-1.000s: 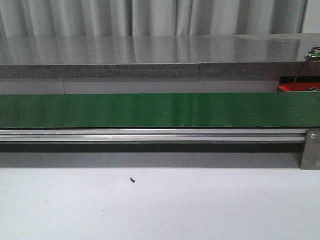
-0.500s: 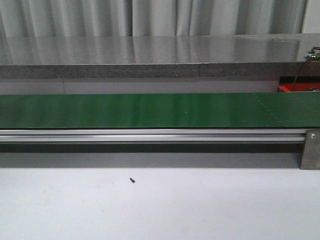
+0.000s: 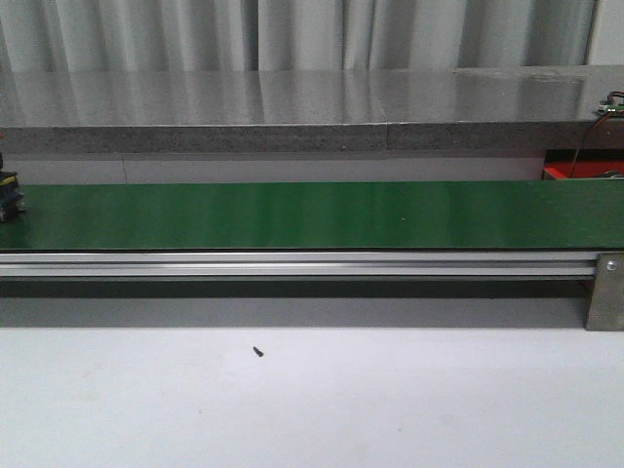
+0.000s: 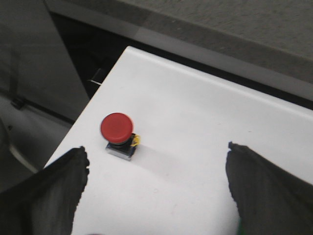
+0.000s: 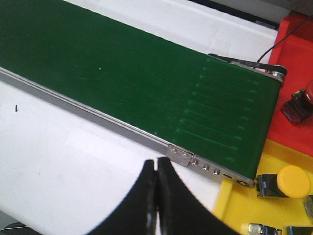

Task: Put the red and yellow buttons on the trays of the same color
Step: 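Grasp another red button on the table with the left gripper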

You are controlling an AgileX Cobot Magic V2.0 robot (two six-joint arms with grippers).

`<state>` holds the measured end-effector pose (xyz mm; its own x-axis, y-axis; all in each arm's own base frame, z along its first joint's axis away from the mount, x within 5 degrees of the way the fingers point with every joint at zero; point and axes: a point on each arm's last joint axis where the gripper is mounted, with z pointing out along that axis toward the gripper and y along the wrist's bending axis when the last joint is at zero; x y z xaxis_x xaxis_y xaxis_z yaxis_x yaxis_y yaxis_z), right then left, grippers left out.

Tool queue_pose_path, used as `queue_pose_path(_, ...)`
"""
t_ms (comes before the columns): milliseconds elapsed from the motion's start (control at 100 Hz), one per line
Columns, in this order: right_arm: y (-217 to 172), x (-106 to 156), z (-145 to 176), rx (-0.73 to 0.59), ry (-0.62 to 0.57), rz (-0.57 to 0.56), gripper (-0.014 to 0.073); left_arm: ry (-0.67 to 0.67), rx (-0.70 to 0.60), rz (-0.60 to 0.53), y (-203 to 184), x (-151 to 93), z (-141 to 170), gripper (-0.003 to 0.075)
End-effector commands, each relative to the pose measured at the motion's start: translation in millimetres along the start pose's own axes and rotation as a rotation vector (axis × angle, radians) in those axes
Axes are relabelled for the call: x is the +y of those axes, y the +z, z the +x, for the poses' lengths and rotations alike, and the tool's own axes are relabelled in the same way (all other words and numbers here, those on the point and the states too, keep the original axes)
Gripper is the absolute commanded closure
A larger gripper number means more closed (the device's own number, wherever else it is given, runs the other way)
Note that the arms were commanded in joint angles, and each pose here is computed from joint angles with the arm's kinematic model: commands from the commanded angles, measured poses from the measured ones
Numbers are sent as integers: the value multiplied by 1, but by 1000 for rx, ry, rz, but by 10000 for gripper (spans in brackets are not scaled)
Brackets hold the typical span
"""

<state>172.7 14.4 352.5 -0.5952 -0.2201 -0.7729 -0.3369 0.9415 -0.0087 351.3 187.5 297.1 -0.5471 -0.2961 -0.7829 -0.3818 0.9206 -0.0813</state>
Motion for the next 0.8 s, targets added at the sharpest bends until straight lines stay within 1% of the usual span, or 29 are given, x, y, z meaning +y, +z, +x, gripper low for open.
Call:
queue_pose_path(0,-6,-2,-11,-84,-6,31,690,-20,-111,-32,-8,10,-23,149)
queue_pose_path(330,-6,-2,-11,-82,-7,30,690,-24,-82,-43,51,24,-28,149)
queue_pose_path(580,-6,-1,-11,-76,-7,25,690,11,-95,-58,73,30,-36,149)
queue_pose_path(790,-6,-1,-11,-75,-7,25,690,23,-77,-64,95,35,-32,149)
